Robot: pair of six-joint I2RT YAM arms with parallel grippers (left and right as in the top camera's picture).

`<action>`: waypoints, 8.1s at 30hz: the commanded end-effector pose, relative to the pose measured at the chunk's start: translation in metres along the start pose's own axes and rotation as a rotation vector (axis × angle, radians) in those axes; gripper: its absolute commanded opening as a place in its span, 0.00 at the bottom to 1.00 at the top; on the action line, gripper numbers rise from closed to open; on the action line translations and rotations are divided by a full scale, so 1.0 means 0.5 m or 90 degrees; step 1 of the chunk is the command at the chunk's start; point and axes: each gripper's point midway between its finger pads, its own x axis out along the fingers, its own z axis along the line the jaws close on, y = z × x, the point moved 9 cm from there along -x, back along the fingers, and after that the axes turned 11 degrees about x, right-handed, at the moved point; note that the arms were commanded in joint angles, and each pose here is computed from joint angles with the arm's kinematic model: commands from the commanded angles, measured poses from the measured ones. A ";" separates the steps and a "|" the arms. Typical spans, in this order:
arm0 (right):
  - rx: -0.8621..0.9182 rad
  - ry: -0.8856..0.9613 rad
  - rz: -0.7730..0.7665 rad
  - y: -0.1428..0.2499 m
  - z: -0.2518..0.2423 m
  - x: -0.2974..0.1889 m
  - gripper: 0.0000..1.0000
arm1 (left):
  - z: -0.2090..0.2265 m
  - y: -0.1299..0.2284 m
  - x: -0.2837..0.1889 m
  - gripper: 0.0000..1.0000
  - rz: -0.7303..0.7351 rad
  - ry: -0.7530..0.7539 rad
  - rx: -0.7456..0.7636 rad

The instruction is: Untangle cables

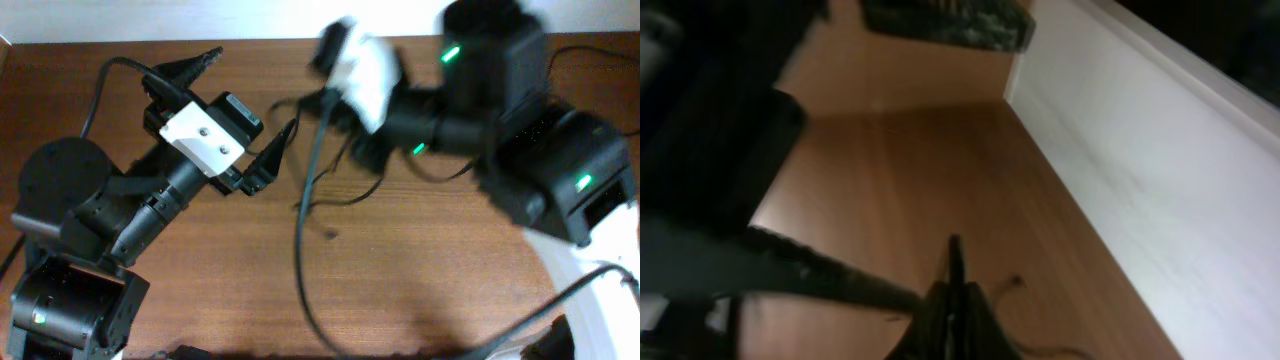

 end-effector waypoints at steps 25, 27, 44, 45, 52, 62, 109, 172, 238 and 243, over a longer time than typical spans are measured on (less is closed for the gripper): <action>0.009 0.491 0.009 0.043 -0.176 -0.315 0.04 | -0.090 0.223 0.277 0.99 0.134 0.262 -0.071; 0.032 0.478 0.014 0.052 -0.146 -0.328 0.04 | -0.143 0.268 0.321 0.99 0.069 0.401 -0.045; 0.095 0.693 0.047 0.097 -0.286 -0.416 0.04 | -0.103 0.203 0.227 0.99 0.031 0.394 -0.019; 0.165 0.760 0.057 0.140 -0.344 -0.470 0.04 | -0.085 0.172 0.191 0.99 0.046 0.342 -0.003; 0.485 0.963 0.020 0.414 -0.502 -0.781 0.04 | -0.056 0.109 0.104 0.99 0.059 0.238 0.037; 0.715 0.882 0.121 0.826 -0.703 -0.804 0.04 | -0.058 0.111 0.102 0.99 0.068 0.242 0.017; 0.638 0.472 0.598 0.832 -0.584 0.391 0.04 | -0.047 0.080 -0.020 0.99 0.166 0.113 -0.007; -0.068 0.602 -0.458 0.215 0.123 -0.447 0.99 | 0.029 -0.003 -0.282 0.99 0.143 -0.421 0.105; 0.398 0.683 0.020 0.835 -0.053 -0.173 0.99 | -0.357 0.602 -0.151 0.99 0.169 -0.281 -0.205; 0.398 0.683 0.020 0.835 -0.053 -0.173 0.99 | -0.341 0.623 -0.169 0.99 0.189 -0.422 -0.376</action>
